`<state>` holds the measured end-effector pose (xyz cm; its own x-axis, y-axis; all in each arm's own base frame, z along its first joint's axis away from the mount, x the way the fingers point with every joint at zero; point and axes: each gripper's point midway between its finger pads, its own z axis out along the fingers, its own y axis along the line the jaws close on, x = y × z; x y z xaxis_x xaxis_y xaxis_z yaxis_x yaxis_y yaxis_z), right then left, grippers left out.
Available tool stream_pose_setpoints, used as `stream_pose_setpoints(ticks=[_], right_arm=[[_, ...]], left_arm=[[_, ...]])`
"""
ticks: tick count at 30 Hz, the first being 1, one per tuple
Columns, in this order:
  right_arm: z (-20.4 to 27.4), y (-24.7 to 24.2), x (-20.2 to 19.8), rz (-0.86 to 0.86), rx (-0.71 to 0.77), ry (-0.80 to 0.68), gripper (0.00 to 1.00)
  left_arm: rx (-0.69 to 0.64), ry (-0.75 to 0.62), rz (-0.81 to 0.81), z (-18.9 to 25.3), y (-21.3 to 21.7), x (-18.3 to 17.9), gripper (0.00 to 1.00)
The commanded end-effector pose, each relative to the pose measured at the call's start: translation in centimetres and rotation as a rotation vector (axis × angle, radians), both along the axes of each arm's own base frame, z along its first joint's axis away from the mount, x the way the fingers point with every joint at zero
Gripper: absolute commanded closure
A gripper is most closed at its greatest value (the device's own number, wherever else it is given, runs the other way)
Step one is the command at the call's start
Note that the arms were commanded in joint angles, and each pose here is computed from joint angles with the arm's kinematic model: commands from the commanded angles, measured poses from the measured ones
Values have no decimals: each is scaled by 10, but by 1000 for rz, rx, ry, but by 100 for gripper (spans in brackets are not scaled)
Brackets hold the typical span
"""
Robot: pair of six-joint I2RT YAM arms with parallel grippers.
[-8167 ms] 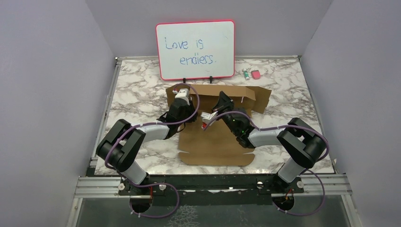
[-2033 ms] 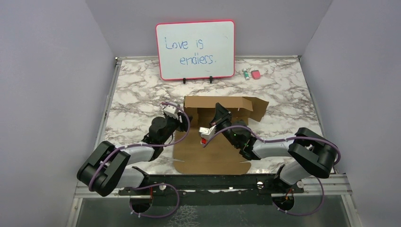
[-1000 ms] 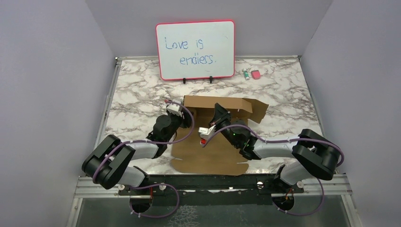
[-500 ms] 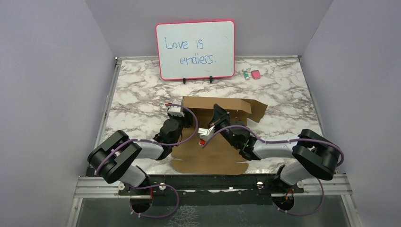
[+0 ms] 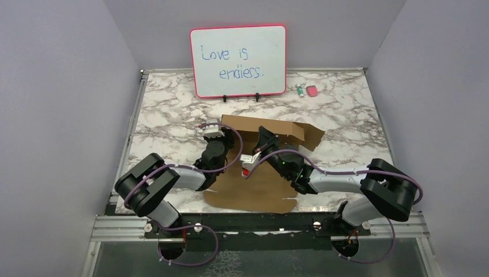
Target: Fold the paper box
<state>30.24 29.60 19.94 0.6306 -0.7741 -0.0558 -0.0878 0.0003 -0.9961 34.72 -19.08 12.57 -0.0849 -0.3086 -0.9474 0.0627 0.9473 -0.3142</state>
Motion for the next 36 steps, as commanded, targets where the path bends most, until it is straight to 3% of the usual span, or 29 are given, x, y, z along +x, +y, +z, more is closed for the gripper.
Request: stream_pose_setpoints(ticks=[1,8,24,36], right_arm=[[-12,17,-12,83,-6,79,96],[-18,21,-13,90,3,118,96],[-17,27,-18,114,21,184,96],[-25,31,-13,106,40,153,96]], left_arm=[[-61,-52,92,20,-2,10,62],[45,-29,248,4,22,11,60],[132,-18,449,1,46,17,57],[114,37,326,-31,31,12,56]])
